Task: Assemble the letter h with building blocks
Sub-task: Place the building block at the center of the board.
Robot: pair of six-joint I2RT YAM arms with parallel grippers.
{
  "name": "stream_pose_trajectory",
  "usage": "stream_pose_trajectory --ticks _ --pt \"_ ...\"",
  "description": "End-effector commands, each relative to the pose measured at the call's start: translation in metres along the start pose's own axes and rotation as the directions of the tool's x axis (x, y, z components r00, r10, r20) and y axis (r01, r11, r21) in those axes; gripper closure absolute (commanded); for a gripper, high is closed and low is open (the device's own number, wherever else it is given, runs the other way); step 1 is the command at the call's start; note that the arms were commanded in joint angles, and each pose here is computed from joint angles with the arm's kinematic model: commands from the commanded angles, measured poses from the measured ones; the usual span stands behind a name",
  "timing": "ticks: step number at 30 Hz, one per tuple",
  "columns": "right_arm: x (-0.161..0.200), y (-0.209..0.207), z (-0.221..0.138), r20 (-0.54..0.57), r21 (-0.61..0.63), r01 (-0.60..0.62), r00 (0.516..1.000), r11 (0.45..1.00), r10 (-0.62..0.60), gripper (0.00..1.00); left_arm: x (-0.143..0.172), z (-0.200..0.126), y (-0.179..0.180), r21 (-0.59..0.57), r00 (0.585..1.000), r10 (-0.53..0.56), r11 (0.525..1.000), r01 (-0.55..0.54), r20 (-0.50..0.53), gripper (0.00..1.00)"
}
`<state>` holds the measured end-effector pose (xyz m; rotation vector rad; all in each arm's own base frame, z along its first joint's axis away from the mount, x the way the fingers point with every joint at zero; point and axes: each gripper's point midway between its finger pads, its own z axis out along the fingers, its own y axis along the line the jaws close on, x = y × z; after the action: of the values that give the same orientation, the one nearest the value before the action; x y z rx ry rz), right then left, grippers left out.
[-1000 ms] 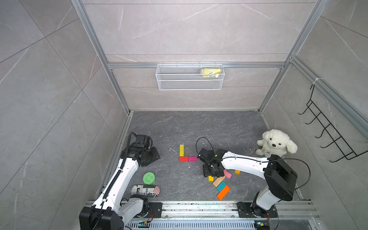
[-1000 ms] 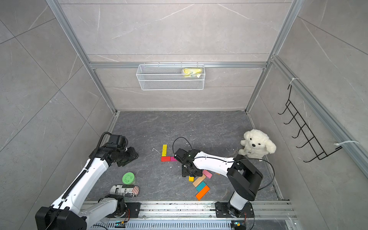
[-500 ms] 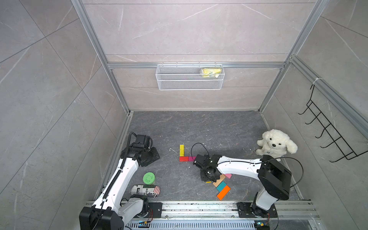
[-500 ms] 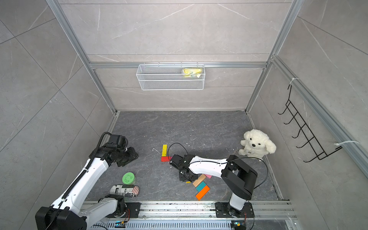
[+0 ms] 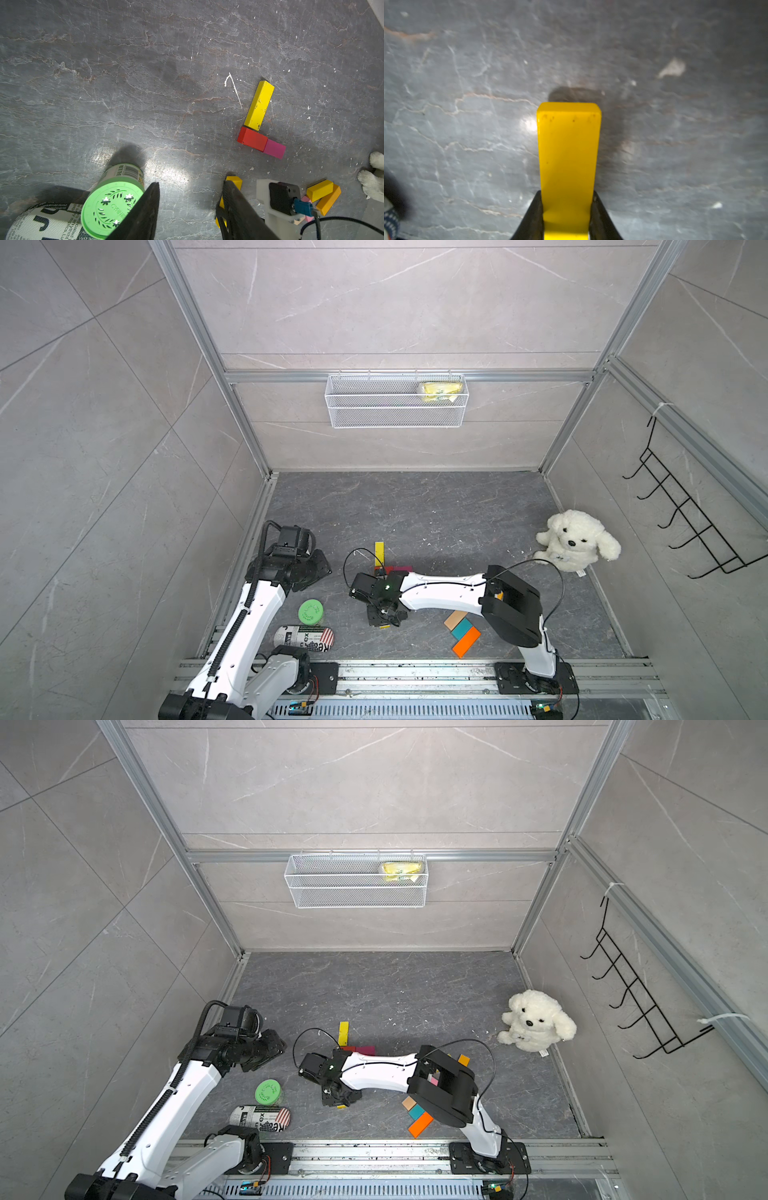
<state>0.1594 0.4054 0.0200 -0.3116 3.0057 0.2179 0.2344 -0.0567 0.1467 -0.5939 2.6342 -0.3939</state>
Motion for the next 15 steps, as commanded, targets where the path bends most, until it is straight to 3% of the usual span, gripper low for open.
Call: stream_pose_trajectory --ticks 1,4,7,15 --pt "-0.007 0.002 0.001 -0.014 0.035 0.014 1.000 0.999 -0.013 0.67 0.006 0.000 0.004 -0.011 1.000 -0.014 1.000 0.013 -0.017 0.46" --pt "-0.011 0.006 -0.003 -0.011 0.021 0.012 1.000 1.000 -0.012 0.54 0.008 0.001 0.004 -0.008 1.000 -0.011 1.000 0.010 -0.028 0.46" --pt "-0.015 0.007 -0.013 0.016 0.003 0.016 1.000 1.000 -0.016 0.29 0.010 0.004 0.004 -0.002 0.999 -0.014 1.000 0.014 -0.032 0.46" --pt "-0.024 0.010 -0.048 0.098 -0.065 0.045 0.994 0.997 -0.038 0.13 0.008 0.001 0.002 0.000 0.999 0.000 1.000 0.000 -0.036 0.46"
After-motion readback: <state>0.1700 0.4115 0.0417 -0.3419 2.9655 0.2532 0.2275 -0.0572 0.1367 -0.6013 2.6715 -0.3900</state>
